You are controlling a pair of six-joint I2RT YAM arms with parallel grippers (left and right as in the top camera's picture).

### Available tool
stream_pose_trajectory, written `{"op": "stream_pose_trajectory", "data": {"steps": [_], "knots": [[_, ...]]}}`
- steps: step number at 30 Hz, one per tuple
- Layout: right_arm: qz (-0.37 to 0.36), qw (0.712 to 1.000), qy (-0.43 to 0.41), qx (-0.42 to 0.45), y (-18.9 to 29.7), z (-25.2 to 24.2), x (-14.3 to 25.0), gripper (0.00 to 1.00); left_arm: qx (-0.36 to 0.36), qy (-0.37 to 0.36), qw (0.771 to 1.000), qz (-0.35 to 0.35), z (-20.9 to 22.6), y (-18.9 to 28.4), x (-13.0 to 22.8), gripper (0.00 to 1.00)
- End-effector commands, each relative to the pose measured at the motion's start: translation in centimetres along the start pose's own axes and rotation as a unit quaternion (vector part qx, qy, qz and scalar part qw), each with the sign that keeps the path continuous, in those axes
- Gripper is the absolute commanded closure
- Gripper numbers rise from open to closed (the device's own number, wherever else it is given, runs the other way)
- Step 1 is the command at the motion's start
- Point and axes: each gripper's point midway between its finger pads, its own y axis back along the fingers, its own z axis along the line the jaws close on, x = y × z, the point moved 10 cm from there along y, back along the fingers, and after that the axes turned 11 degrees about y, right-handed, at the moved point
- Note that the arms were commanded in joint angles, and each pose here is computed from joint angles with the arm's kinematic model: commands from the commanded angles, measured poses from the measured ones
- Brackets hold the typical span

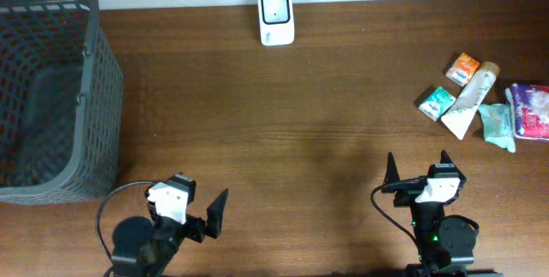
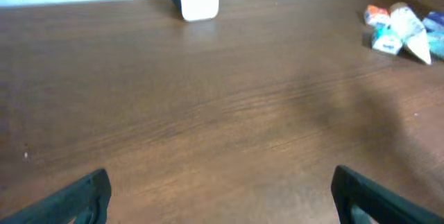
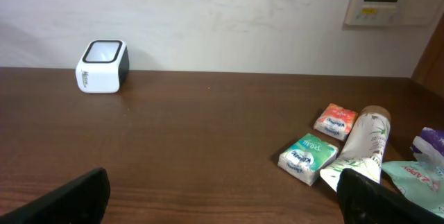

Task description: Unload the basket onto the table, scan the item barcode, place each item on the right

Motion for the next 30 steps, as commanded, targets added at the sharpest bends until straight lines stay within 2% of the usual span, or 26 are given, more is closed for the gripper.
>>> {"op": "stream_pose_trajectory", "data": {"steps": [1, 4, 6, 10, 18, 21, 30], "knots": [[0.004, 1.0, -0.001, 0.006, 0.0, -0.1, 0.3, 0.01, -0.004, -0.026, 0.996, -0.09, 1.1, -1.3, 1.0, 0.01], [0.004, 1.0, -0.001, 0.006, 0.0, -0.1, 0.3, 0.01, -0.022, -0.039, 0.984, -0.172, 2.5, -1.8, 1.4, 0.01], [0.004, 1.0, -0.001, 0.006, 0.0, -0.1, 0.3, 0.01, -0.026, -0.044, 0.98, -0.194, 2.9, -2.1, 1.4, 0.01], [0.004, 1.0, -0.001, 0.006, 0.0, -0.1, 0.3, 0.01, -0.086, -0.032, 0.974, -0.208, 3.8, -1.9, 1.2, 0.01], [0.004, 1.0, -0.001, 0.006, 0.0, -0.1, 0.3, 0.01, -0.16, -0.009, 0.966, -0.204, 5.3, -1.6, 1.6, 0.01], [0.004, 1.0, -0.001, 0.006, 0.0, -0.1, 0.3, 0.01, -0.187, 0.042, 0.957, -0.218, 6.1, -1.3, 1.5, 0.01], [0.004, 1.0, -0.001, 0.006, 0.0, -0.1, 0.3, 0.02, -0.184, -0.006, 0.961, -0.205, 5.8, -1.5, 1.6, 0.01]]}}
